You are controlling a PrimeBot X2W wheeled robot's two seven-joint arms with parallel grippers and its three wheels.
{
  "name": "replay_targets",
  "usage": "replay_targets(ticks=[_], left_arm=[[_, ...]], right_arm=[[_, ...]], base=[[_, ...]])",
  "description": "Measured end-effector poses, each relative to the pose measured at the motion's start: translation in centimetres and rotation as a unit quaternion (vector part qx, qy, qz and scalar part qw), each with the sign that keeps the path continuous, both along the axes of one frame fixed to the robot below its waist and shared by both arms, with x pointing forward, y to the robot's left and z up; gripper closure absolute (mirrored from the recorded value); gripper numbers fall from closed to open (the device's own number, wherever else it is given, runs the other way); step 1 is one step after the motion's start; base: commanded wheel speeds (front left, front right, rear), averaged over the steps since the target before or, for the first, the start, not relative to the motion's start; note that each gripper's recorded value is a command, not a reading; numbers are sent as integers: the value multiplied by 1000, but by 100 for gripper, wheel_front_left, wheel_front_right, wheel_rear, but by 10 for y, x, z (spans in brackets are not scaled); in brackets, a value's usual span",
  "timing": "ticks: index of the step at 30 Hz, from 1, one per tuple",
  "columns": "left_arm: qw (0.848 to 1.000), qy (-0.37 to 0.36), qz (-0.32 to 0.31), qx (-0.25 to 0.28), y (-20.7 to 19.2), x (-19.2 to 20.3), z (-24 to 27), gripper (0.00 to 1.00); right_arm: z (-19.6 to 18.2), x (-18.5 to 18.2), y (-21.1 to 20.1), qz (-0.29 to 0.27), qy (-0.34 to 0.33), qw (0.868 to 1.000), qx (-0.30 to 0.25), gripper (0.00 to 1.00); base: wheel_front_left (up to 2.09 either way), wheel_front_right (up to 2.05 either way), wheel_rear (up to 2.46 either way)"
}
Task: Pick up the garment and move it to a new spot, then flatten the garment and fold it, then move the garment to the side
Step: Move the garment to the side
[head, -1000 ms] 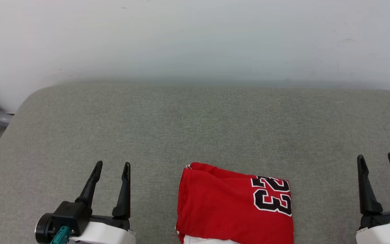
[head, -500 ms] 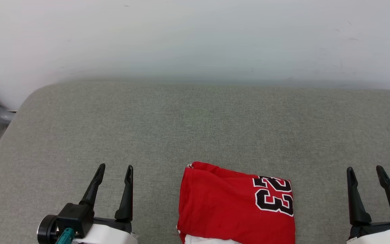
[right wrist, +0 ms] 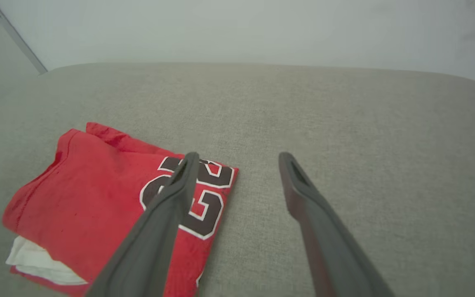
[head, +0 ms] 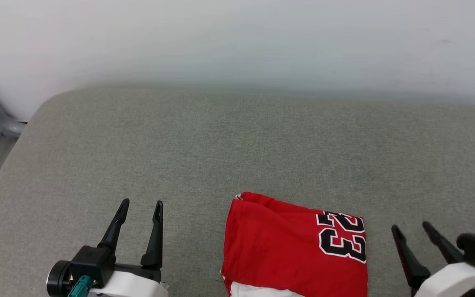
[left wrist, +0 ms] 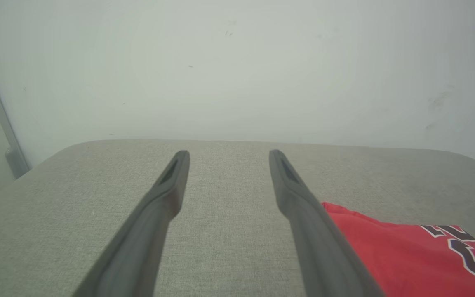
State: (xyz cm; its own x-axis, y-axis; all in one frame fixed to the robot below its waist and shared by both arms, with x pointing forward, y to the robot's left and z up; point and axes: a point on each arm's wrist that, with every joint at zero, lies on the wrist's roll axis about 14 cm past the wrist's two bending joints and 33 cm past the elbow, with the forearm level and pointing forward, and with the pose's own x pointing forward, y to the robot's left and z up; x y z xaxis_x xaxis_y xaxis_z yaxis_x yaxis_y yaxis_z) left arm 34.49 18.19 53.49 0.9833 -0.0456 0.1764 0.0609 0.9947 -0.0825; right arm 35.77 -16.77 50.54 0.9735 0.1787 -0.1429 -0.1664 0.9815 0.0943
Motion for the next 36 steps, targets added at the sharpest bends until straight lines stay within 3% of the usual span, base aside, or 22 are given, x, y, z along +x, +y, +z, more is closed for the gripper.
replay_targets(ticks=[1, 4, 7, 9, 10, 16, 33, 34, 35, 36], left_arm=[[1000, 4, 3, -1, 2, 2, -2, 0], [1000, 5, 5, -1, 3, 4, -3, 0], [1000, 12, 6, -1, 4, 6, -7, 0], [1000, 16, 5, -1, 3, 9, -9, 0], [1000, 16, 5, -1, 3, 9, -9, 0], [1000, 24, 16, -2, 10, 13, -14, 0], [998, 46, 46, 5, 29, 12, -26, 0], [998, 47, 46, 5, 29, 12, -26, 0], [998, 47, 46, 5, 28, 13, -26, 0], [998, 47, 45, 5, 28, 12, -26, 0]], right_arm=[[-14, -1, 6, 20, 61, 998, -3, 0], [-28, -1, 7, 29, 120, 992, -7, 0], [-45, -3, 16, 42, 205, 978, 20, 0], [-56, -4, 27, 64, 268, 961, 21, 0], [-56, -4, 27, 64, 268, 961, 21, 0], [-83, -5, 30, 74, 359, 930, 0, 0], [-142, -13, 72, 132, 465, 876, -5, 0], [-144, -14, 73, 134, 468, 873, -7, 25], [-146, -15, 72, 135, 469, 873, -11, 75], [-147, -15, 72, 136, 466, 874, -16, 100]], base=[[0, 0, 0], [0, 0, 0], [0, 0, 0], [0, 0, 0], [0, 0, 0], [0, 0, 0], [0, 0, 0], [0, 0, 0], [0, 0, 0], [0, 0, 0]])
